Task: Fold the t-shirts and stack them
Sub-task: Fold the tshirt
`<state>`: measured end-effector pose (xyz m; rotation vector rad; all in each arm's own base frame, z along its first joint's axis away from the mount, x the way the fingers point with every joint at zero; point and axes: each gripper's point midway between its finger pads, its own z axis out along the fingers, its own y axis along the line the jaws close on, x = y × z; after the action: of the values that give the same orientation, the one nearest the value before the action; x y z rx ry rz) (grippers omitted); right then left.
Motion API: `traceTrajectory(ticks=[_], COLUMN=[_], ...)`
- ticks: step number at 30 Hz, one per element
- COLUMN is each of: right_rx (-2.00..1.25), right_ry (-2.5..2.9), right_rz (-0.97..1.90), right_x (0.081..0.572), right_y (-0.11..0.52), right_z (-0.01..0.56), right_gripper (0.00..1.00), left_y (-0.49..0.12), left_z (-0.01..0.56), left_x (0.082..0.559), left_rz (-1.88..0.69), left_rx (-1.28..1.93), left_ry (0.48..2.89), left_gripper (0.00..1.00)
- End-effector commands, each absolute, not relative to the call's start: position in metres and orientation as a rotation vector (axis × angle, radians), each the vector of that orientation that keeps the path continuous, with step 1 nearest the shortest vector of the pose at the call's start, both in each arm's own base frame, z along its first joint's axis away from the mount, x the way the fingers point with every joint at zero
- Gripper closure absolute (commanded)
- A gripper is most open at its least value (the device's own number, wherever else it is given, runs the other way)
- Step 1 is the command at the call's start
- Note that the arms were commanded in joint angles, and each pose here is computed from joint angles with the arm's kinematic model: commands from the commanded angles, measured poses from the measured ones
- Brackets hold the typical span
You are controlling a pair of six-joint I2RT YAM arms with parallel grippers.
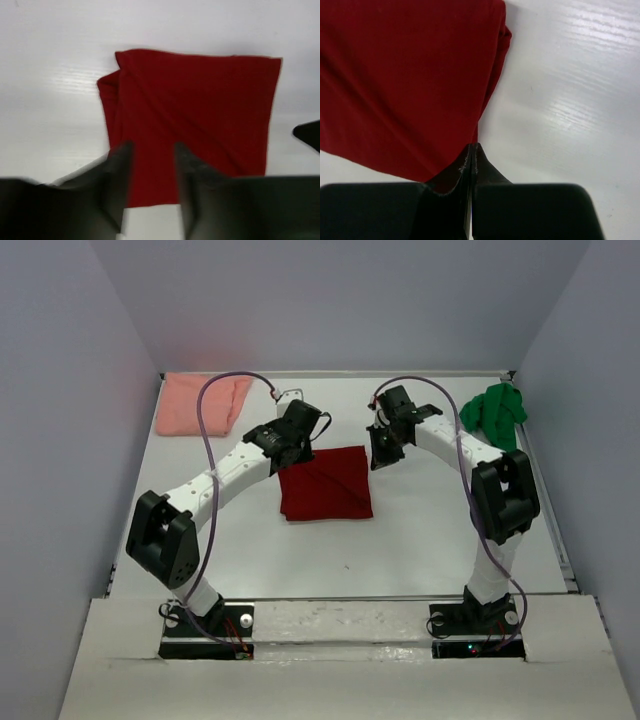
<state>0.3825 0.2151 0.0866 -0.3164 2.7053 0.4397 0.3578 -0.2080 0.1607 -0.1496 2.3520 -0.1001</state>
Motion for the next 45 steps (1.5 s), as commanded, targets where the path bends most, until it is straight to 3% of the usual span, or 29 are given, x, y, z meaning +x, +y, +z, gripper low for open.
traceTrajectory(ticks=[1,8,16,34,45], right_rx=[-0.301,-0.311,-0.369,-0.342,-0.244], right_ry=[2.583,2.609,2.606,2.682,2.769], right_rz=[0.541,0.570,0.620,0.681,0.447], right_x=[0.385,0.377,0.391,0.414,0.409], right_y=[0.225,0.226,0.244,0.269,0.243], right_z=[0.117,0.111,0.116,0.081,0.043], right_gripper=[1.00,1.00,1.00,1.00,1.00], left_y=[-0.234,-0.272,-0.283,-0.238,-0.211], left_z=[0.168,0.131,0.088,0.079,0.064], left_x=[0.365,0.361,0.365,0.357,0.350], left_rz=[-0.291,-0.575,-0.692,-0.441,-0.295], left_rx=[-0.073,0.055,0.085,-0.021,-0.080], left_ry=[2.338,2.436,2.518,2.581,2.619], left_gripper=[0.97,1.00,1.00,1.00,1.00])
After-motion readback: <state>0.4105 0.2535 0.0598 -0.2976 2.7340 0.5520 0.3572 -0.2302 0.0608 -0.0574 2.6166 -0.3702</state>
